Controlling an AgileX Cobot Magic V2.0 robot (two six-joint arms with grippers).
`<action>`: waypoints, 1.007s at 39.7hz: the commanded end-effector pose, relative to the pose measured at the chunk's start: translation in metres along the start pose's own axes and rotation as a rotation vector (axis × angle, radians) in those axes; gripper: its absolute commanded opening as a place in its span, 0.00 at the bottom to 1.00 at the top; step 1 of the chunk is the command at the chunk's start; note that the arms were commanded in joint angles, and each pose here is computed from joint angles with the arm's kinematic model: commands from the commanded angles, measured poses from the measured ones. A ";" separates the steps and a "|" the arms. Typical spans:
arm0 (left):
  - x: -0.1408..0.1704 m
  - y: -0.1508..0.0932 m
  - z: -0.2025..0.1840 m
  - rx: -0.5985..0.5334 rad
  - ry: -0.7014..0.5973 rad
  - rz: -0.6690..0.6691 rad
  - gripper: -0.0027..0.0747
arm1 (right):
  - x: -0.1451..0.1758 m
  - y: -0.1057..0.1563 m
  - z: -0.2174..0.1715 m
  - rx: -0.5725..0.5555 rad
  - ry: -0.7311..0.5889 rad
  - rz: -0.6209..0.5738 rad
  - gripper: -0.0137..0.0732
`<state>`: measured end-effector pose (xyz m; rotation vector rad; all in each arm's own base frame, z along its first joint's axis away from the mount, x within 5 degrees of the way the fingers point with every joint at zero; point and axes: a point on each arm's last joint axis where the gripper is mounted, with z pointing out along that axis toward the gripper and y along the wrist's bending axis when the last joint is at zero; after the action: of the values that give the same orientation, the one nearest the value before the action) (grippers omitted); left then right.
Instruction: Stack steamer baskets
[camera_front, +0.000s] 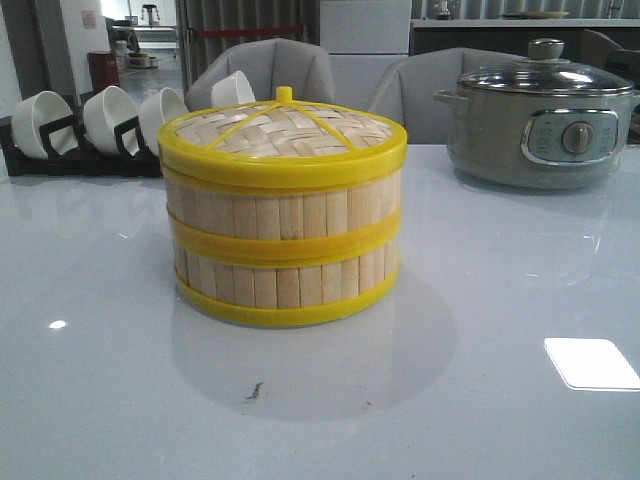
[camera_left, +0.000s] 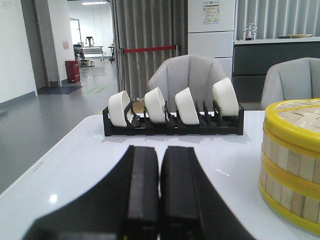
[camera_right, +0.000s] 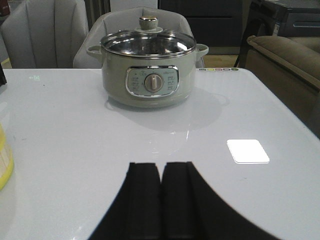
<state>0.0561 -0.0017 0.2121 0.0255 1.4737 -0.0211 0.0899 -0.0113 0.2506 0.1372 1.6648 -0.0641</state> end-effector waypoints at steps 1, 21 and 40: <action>-0.008 0.000 -0.002 0.002 -0.096 -0.003 0.15 | -0.017 0.000 -0.001 0.000 -0.106 -0.014 0.24; -0.008 0.000 -0.002 0.002 -0.096 -0.003 0.15 | -0.013 0.000 -0.024 -0.004 -0.253 -0.015 0.24; -0.008 0.000 -0.002 0.002 -0.096 -0.003 0.15 | 0.044 -0.002 -0.032 -0.002 -0.209 -0.001 0.22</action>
<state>0.0561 -0.0017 0.2121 0.0255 1.4737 -0.0211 0.0564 -0.0073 0.1996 0.1310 1.5440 -0.0679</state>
